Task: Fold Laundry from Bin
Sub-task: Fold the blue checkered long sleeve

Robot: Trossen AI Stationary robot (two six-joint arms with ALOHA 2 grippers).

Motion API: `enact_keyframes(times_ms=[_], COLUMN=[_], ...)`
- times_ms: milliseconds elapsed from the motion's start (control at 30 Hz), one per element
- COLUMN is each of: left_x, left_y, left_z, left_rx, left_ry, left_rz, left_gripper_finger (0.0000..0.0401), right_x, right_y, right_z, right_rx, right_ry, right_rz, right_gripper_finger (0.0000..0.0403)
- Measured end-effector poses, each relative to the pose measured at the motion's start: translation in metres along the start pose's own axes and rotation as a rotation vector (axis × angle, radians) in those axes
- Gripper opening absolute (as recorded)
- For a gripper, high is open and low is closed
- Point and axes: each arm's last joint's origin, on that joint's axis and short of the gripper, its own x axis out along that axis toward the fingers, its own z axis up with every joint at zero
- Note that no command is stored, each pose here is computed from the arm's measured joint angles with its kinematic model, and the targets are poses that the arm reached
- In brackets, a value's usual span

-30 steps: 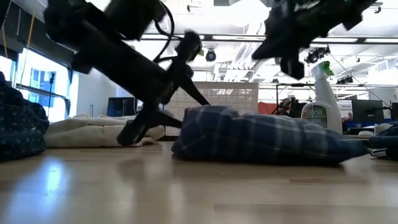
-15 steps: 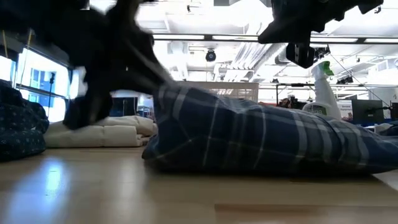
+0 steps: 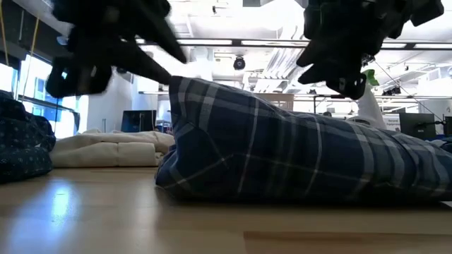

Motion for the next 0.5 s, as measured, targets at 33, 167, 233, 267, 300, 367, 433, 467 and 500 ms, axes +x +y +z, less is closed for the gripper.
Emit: enact_keyframes(times_ms=[33, 167, 233, 267, 300, 367, 433, 467, 500], left_x=[0.006, 0.035, 0.050, 0.058, 0.063, 0.069, 0.069, 0.068, 0.068], left_y=[0.002, 0.007, 0.012, 0.015, 0.017, 0.015, 0.009, 0.008, 0.007], left_z=[-0.001, -0.008, -0.010, -0.010, -0.010, -0.007, -0.005, -0.005, -0.005], left_rx=[-0.021, -0.022, 0.008, 0.019, 0.040, 0.080, 0.117, 0.144, 0.168], left_ry=[-0.004, 0.039, 0.046, 0.039, 0.034, 0.020, 0.021, 0.034, 0.051], left_rz=[0.004, -0.061, -0.085, -0.103, -0.112, -0.165, -0.217, -0.227, -0.246], left_gripper_finger=[0.0110, 0.0165, 0.0173, 0.0170, 0.0162, 0.0129, 0.0077, 0.0048, 0.0025], right_x=[0.002, 0.004, 0.003, 0.002, 0.002, 0.001, 0.001, 0.002, 0.003], right_y=[0.001, 0.004, 0.006, 0.006, 0.006, 0.008, 0.008, 0.007, 0.007], right_z=[0.000, 0.001, 0.003, 0.003, 0.003, 0.005, 0.005, 0.005, 0.005], right_rx=[0.001, -0.016, -0.016, -0.016, -0.011, -0.009, 0.000, 0.020, 0.041], right_ry=[-0.005, -0.006, -0.018, -0.018, -0.026, -0.037, -0.038, -0.042, -0.044], right_rz=[0.013, 0.058, 0.071, 0.072, 0.080, 0.096, 0.095, 0.088, 0.081], right_gripper_finger=[0.0112, 0.0114, 0.0114, 0.0114, 0.0114, 0.0114, 0.0114, 0.0114, 0.0114])
